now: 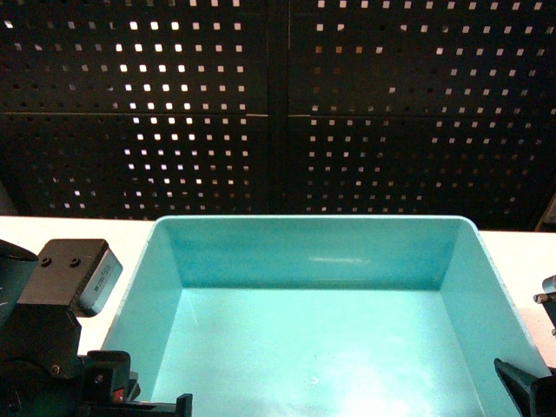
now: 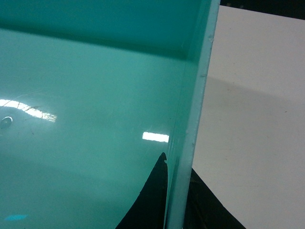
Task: Stack blue boxes stably on right
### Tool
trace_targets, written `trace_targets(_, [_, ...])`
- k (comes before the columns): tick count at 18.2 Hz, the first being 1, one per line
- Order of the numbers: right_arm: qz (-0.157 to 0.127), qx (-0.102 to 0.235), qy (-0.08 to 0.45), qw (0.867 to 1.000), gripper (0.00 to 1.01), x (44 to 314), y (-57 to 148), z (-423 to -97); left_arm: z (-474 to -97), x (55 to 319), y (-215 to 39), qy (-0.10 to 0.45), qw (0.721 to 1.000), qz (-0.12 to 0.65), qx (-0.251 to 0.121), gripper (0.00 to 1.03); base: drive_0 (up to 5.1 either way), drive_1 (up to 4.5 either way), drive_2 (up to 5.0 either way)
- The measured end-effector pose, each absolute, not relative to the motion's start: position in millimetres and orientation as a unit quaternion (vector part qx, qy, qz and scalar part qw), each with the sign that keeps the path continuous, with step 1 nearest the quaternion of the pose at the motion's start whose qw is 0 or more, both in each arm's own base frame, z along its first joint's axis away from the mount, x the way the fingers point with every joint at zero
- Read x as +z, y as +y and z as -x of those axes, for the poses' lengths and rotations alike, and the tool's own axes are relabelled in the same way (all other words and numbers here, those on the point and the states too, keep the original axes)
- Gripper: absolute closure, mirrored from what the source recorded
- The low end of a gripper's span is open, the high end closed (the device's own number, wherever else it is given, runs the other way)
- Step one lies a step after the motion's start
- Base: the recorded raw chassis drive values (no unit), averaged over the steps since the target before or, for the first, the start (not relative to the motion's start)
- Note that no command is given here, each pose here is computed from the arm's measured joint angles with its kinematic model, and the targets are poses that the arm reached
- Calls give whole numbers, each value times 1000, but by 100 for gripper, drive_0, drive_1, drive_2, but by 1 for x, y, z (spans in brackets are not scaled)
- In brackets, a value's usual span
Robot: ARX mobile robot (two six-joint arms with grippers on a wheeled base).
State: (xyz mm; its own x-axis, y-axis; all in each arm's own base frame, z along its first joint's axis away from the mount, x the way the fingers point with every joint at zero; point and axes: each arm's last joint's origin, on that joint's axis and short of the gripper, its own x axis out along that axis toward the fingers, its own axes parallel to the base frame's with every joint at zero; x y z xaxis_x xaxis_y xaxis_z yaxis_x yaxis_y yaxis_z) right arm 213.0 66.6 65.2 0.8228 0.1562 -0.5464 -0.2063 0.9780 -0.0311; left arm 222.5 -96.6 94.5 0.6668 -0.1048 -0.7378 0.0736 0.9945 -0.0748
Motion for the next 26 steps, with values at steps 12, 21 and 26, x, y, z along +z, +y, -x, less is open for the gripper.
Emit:
trace_targets(12, [25,95,241,965,94,102,55,-225,-228,117,-94,351,934,28,-58,101,0,0,0])
trace_targets(21, [50,94,41,993,94,228,43,-257,-244,230,-102,180,978,49,-93,101,0,0,0])
trace_targets(26, [65,91,40,993,94,222,45,-253,-240,219,-99,189,977,47,-90,101,0,0,0])
